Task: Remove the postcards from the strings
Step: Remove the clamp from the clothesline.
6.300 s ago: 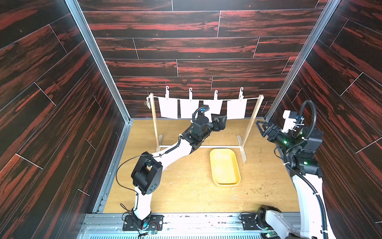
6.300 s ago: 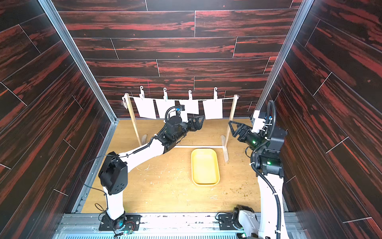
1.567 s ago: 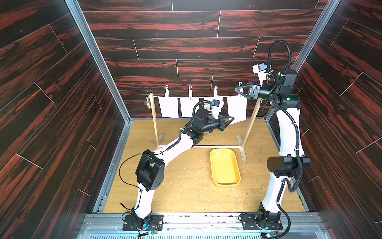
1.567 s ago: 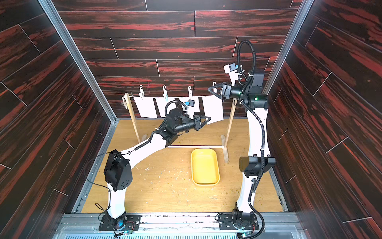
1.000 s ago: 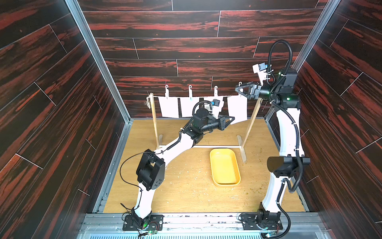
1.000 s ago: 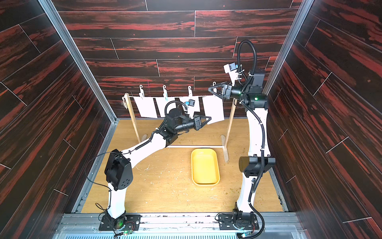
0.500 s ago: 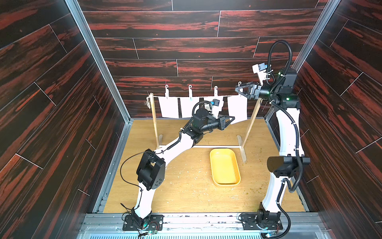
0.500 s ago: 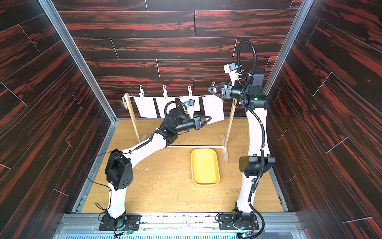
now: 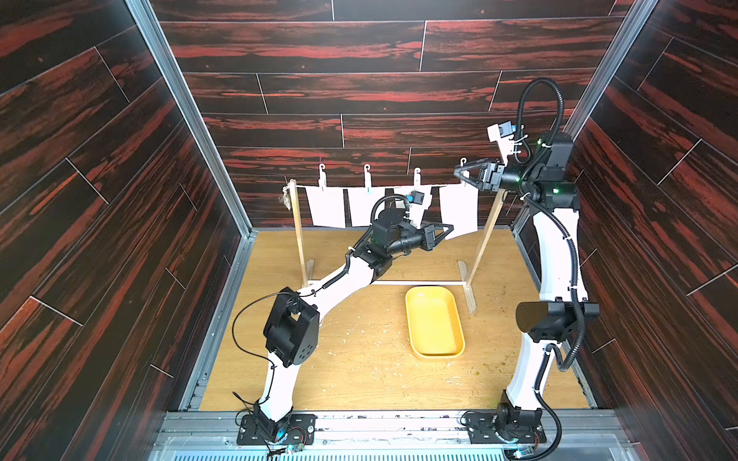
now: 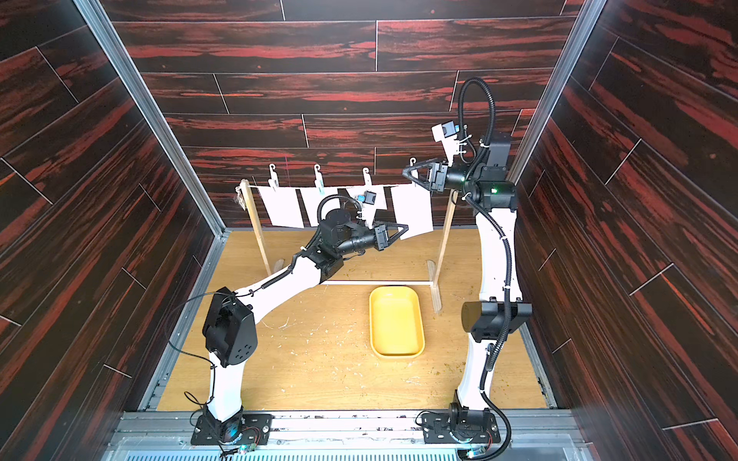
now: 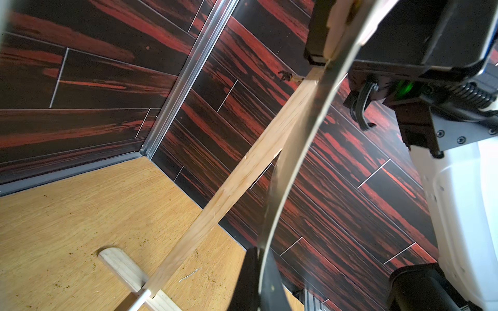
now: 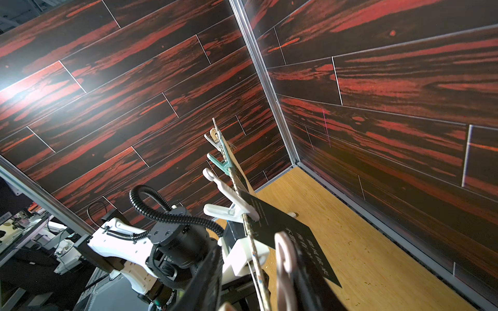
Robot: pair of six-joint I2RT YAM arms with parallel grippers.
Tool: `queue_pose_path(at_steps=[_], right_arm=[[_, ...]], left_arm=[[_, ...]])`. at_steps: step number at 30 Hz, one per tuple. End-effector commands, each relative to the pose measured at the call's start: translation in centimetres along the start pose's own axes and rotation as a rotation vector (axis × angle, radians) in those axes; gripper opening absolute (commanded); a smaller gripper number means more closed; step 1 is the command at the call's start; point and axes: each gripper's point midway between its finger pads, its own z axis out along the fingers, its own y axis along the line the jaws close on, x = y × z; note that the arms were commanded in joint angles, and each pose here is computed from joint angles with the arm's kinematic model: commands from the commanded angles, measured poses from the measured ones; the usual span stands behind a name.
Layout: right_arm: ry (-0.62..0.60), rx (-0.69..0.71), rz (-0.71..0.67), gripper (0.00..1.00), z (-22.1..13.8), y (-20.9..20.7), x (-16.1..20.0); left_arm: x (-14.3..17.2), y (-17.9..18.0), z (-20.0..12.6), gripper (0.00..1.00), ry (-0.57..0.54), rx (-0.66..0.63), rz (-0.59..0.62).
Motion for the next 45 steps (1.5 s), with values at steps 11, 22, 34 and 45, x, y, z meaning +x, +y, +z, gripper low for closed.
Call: queue_pose_path(at_steps=[11, 22, 34, 45], right_arm=[[-0.005, -0.003, -0.001, 0.27, 0.2, 0.0, -0.1], [-0.023, 0.006, -0.022, 0.21, 0.0, 0.6, -1.0], [-0.065, 0.041, -0.065, 0.18, -0.4, 1.3, -2.6], [-0.115, 0.096, -0.093, 0.17, -0.7, 1.2, -4.1]], left_arm=[[-2.2, -1.5, -0.4, 0.00, -0.058, 0.041, 0.030], [-1.7, -0.9, -0.4, 0.00, -0.052, 0.029, 0.019], [-0.5, -0.6, -0.4, 0.00, -0.032, 0.025, 0.003], [2.2, 0.4, -0.9, 0.00, 0.005, 0.000, -0.017]])
